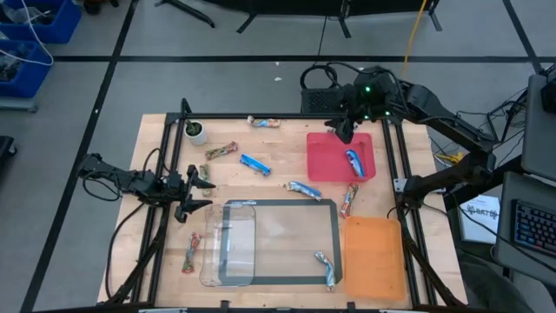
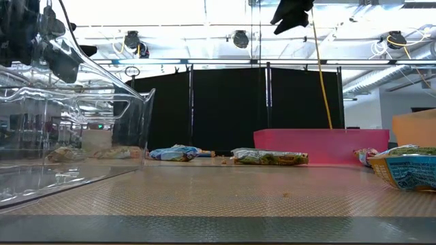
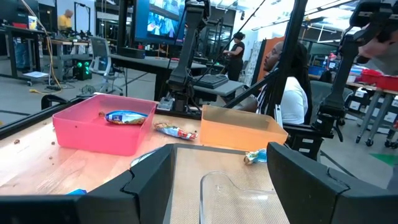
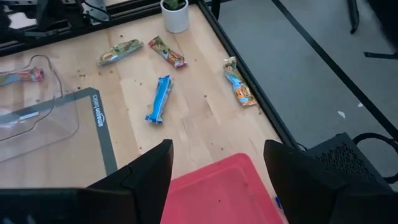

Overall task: Pick and place Granola Bars by type
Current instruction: Put the top blue granola bar into the red bin

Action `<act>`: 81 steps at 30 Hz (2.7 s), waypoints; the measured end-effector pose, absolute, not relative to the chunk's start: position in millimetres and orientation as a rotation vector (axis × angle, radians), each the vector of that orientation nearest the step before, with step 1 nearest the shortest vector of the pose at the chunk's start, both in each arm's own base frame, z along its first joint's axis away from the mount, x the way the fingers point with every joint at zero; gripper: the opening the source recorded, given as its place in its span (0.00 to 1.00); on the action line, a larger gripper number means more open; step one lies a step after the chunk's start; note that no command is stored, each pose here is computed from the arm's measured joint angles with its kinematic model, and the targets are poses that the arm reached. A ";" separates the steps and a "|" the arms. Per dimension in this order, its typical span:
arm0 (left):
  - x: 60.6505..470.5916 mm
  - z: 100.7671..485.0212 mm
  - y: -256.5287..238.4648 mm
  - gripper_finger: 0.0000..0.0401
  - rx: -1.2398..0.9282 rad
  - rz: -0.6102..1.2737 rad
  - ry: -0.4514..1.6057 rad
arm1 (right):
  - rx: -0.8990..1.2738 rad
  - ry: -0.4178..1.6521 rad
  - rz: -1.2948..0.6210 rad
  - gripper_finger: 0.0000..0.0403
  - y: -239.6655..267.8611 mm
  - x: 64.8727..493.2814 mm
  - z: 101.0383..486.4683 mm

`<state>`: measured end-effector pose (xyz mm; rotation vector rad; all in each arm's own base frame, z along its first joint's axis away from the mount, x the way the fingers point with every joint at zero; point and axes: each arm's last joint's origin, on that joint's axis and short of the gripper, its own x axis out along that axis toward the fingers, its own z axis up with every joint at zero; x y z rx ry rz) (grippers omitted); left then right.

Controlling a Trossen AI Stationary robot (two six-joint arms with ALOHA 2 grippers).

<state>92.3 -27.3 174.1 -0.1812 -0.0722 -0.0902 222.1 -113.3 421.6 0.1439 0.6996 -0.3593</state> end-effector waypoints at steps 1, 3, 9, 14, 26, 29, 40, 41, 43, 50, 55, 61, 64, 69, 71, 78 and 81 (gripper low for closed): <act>92.3 174.1 -27.3 0.64 -0.181 -0.090 -0.072 | 0.141 0.699 -0.354 0.61 -112.3 222.7 421.7; 92.3 174.1 -27.3 0.64 -0.182 -0.090 -0.072 | 0.139 0.700 -0.349 0.61 -110.9 223.4 421.7; 92.3 174.1 -27.2 0.64 -0.182 -0.090 -0.072 | 0.132 0.701 -0.339 0.61 -109.0 224.3 421.7; 92.3 174.1 -27.3 0.64 -0.182 -0.090 -0.072 | 0.132 0.704 -0.339 0.61 -108.9 224.0 421.5; 92.3 174.1 -27.2 0.64 -0.146 -0.088 -0.074 | 0.123 0.678 -0.250 0.61 -98.9 226.4 424.4; 92.3 174.1 -27.3 0.64 -0.059 -0.085 -0.077 | 0.082 0.647 -0.205 0.61 -92.5 227.8 428.2; 91.8 178.4 -27.1 0.64 -0.172 -0.092 -0.116 | 0.015 0.516 -0.151 0.61 -80.1 236.9 440.5; 91.7 179.3 -27.1 0.64 -0.221 -0.095 -0.123 | 0.015 0.514 -0.152 0.61 -80.2 237.0 440.6; 91.6 180.5 -27.0 0.64 -0.309 -0.102 -0.131 | 0.014 0.510 -0.152 0.61 -80.3 237.2 441.0; 91.2 183.0 -26.8 0.64 -0.451 -0.116 -0.149 | -0.002 0.515 -0.205 0.61 -81.9 236.9 441.1; 91.2 182.8 -26.9 0.64 -0.451 -0.115 -0.147 | 0.031 0.524 -0.379 0.61 -96.4 231.5 440.7; 91.2 182.7 -26.9 0.64 -0.457 -0.116 -0.146 | 0.060 0.598 -0.413 0.61 -142.6 216.9 428.9; 91.2 182.7 -26.9 0.64 -0.454 -0.116 -0.146 | 0.026 0.626 -0.436 0.61 -166.9 206.0 424.2; 91.3 182.6 -26.9 0.64 -0.453 -0.116 -0.145 | 0.033 0.636 -0.460 0.61 -203.7 181.4 417.9; 91.3 182.6 -26.9 0.64 -0.453 -0.116 -0.145 | 0.037 0.647 -0.475 0.61 -216.6 171.1 414.5; 91.3 182.6 -26.9 0.64 -0.452 -0.116 -0.145 | 0.057 0.748 -0.428 0.61 -246.5 154.0 391.8; 91.3 182.6 -26.9 0.64 -0.453 -0.116 -0.145 | 0.072 0.843 -0.386 0.61 -256.3 150.0 375.8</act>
